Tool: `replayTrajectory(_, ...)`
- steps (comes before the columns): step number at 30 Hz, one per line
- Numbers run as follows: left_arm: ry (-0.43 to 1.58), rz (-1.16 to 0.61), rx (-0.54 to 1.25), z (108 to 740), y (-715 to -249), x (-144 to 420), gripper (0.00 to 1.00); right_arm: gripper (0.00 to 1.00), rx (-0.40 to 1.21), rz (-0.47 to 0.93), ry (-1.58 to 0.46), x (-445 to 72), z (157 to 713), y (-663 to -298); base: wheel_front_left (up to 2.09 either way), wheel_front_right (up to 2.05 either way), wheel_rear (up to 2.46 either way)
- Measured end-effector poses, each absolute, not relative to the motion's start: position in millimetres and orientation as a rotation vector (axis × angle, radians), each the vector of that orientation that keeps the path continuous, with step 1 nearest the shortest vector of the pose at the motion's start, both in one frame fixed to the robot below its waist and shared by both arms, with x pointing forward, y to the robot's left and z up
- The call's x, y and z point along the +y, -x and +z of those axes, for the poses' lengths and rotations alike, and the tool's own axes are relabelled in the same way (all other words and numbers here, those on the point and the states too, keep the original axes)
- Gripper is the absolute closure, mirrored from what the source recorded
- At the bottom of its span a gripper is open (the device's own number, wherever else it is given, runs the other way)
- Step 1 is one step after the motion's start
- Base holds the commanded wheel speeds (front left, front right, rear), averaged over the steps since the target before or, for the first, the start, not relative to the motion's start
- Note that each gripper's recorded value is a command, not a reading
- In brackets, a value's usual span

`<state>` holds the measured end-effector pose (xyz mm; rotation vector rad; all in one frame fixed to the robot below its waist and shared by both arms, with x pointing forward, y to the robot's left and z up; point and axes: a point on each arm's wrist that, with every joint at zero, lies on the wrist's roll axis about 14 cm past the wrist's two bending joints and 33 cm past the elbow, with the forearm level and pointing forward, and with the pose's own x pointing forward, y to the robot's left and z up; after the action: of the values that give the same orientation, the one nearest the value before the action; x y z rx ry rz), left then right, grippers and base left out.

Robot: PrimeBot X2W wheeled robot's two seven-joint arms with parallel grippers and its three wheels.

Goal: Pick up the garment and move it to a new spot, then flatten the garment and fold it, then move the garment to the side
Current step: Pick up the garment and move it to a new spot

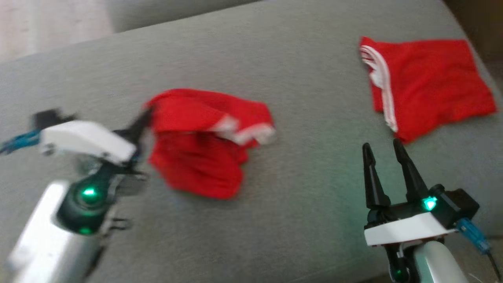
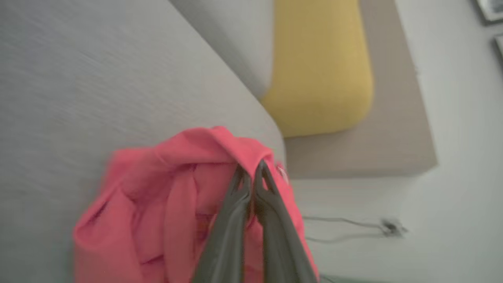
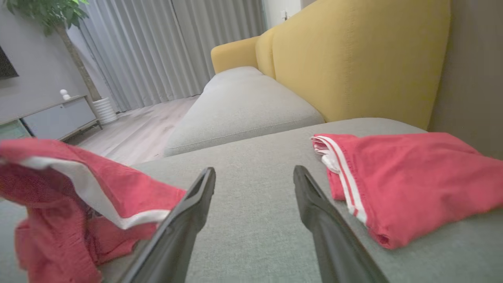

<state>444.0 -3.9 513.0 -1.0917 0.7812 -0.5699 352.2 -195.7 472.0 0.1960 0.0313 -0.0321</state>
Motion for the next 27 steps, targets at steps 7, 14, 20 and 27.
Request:
replayTrajectory(7,0.921,-0.24,0.783,421.8,-498.6,53.5,1.0,0.0,0.05,-0.127,-0.193,-221.2,467.3,-334.8,0.0,0.0,0.0)
replayTrajectory(14,0.792,-0.2,0.753,391.3,-512.2,63.3,0.0,0.0,0.078,-0.132,-0.185,-222.2,459.1,-335.8,0.0,0.0,0.0)
replayTrajectory(20,0.605,-0.263,0.513,422.0,-517.4,80.2,0.0,0.0,0.055,-0.092,-0.159,-214.5,465.6,-344.7,0.0,0.0,0.0)
replayTrajectory(27,0.432,-0.298,0.155,488.1,-498.8,108.9,0.0,0.0,-0.014,-0.058,-0.101,-211.4,487.0,-354.1,0.0,0.0,0.0)
